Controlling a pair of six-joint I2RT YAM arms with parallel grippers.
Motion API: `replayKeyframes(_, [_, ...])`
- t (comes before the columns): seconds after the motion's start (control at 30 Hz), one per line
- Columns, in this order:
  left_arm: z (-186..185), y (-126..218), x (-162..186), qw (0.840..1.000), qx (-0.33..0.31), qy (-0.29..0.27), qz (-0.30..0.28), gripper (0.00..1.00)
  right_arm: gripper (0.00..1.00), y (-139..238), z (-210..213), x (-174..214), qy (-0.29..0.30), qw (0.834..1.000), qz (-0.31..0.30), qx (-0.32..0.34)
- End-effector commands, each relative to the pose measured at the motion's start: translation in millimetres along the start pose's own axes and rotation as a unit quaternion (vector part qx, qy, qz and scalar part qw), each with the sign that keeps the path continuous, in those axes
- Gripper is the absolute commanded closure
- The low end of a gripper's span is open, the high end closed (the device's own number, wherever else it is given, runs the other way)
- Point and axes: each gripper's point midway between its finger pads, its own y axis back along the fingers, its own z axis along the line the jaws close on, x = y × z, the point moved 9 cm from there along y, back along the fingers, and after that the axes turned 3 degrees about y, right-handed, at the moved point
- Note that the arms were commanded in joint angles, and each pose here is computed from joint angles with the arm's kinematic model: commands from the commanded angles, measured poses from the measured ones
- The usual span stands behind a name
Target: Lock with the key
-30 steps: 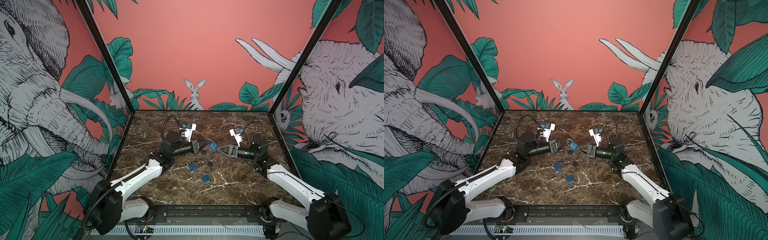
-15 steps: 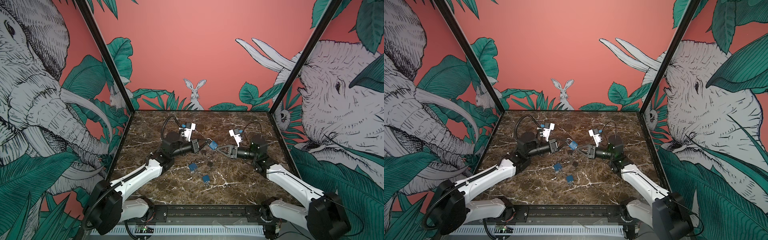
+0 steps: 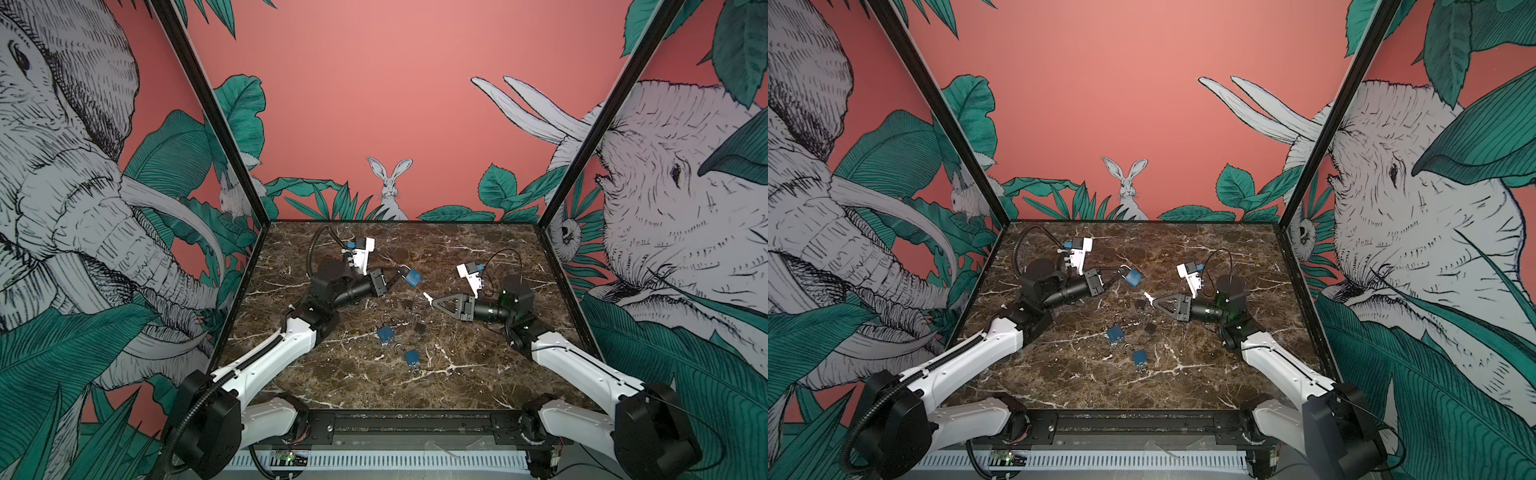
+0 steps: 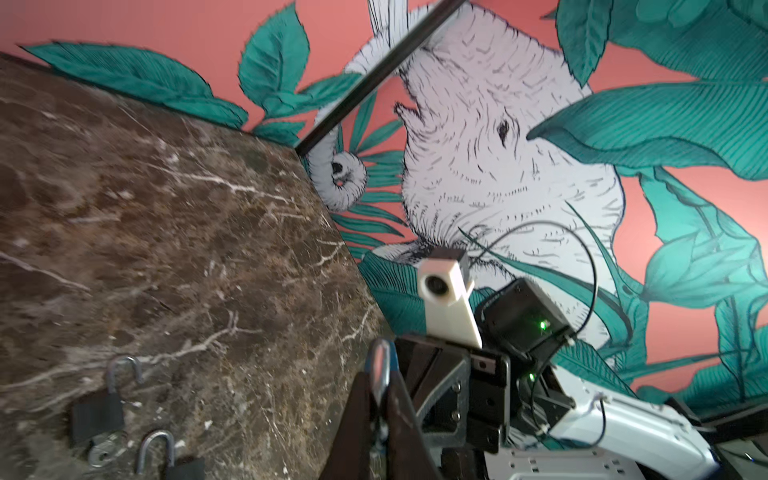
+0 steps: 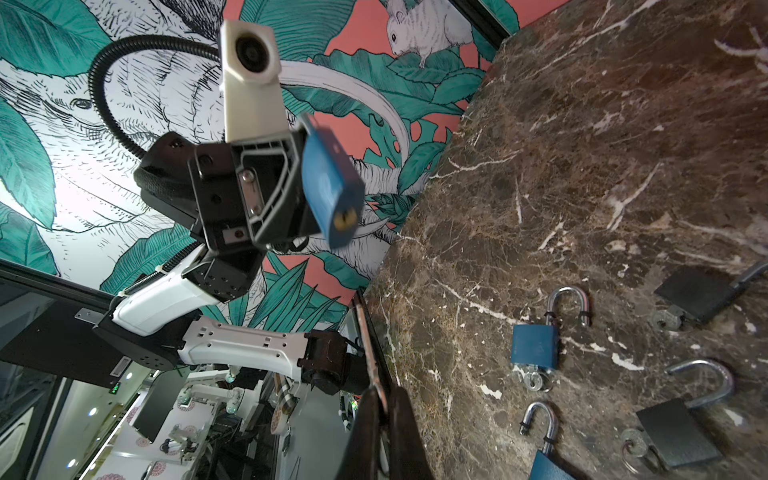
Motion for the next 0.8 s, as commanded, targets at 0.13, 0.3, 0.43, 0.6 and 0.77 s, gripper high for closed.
replayKeyframes(0.13, [-22, 13, -16, 0.999, 0.008, -0.037, -0.006, 1.0, 1.0, 12, 7, -5, 0.015, 0.999, -0.031, 0.013])
replayKeyframes(0.3, [-1, -9, -8, 0.996, -0.024, -0.027, 0.081, 1.0, 1.0, 38, 2, -15, 0.023, 0.991, -0.049, 0.126])
replayKeyframes(0.43, [24, -41, -1, 0.99, -0.037, 0.003, 0.138, 1.0, 1.0, 61, 0, -25, 0.017, 0.981, -0.077, 0.177])
replayKeyframes(0.6, [43, -89, 19, 0.973, -0.06, 0.001, 0.224, 1.0, 1.0, 88, -10, -28, -0.006, 0.966, -0.122, 0.228])
replayKeyframes(0.77, [61, -138, 42, 0.953, -0.062, 0.008, 0.296, 1.0, 1.0, 106, -19, -24, -0.025, 0.951, -0.156, 0.267])
